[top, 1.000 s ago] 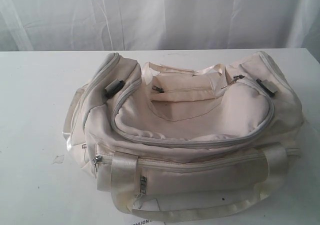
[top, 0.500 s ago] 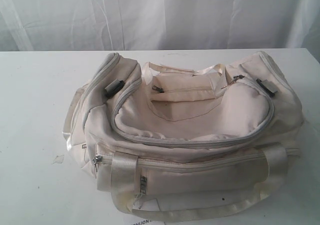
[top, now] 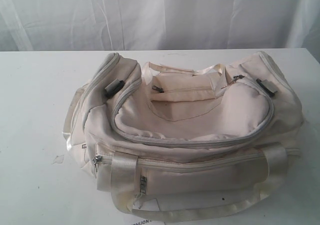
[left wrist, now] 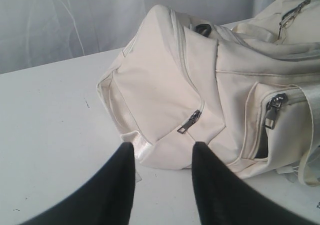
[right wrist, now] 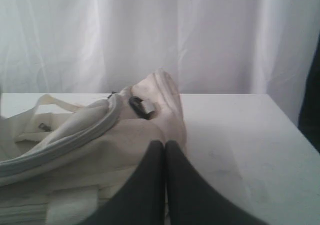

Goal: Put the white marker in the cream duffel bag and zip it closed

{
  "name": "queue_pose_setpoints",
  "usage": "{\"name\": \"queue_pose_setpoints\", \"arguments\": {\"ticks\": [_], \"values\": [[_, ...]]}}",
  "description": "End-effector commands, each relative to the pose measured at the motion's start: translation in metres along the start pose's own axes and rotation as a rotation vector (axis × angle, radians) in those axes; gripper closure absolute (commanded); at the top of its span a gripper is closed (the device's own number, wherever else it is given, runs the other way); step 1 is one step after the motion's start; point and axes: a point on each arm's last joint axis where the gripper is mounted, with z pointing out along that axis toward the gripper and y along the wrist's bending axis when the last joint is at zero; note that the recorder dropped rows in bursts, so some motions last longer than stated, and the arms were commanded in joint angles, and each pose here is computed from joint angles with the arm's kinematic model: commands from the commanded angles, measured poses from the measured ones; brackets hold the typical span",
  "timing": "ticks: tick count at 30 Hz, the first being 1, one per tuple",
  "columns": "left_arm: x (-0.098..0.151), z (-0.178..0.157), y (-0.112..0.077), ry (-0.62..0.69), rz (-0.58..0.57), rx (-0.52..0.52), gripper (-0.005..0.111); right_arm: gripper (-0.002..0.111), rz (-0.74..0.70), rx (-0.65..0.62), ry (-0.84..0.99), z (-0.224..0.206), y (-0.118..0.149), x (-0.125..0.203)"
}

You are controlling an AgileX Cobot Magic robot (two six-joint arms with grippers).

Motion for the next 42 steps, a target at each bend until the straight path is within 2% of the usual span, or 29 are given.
{"name": "queue_pose_setpoints", "arguments": {"ticks": [1,3,7,42], "values": [[0.0027,0.0,-0.0002,0.018,0.003,0.001,0.065,0.108,-0.012,0.093,-0.009,-0.0006,-0.0053,0.0005],[0.0029,0.0,-0.0002,0.02,0.003,0.002,0.071,0.108,-0.012,0.122,-0.009,-0.0007,-0.0069,0.0005],[0.0022,0.0,-0.0001,0.012,0.003,0.0,0.107,0.108,-0.012,0.177,-0.008,-0.0012,-0.01,0.0005],[0.0022,0.0,-0.0001,0.012,0.007,0.0,0.107,0.108,-0.011,0.18,-0.008,-0.0012,-0.0101,0.0005]]}}
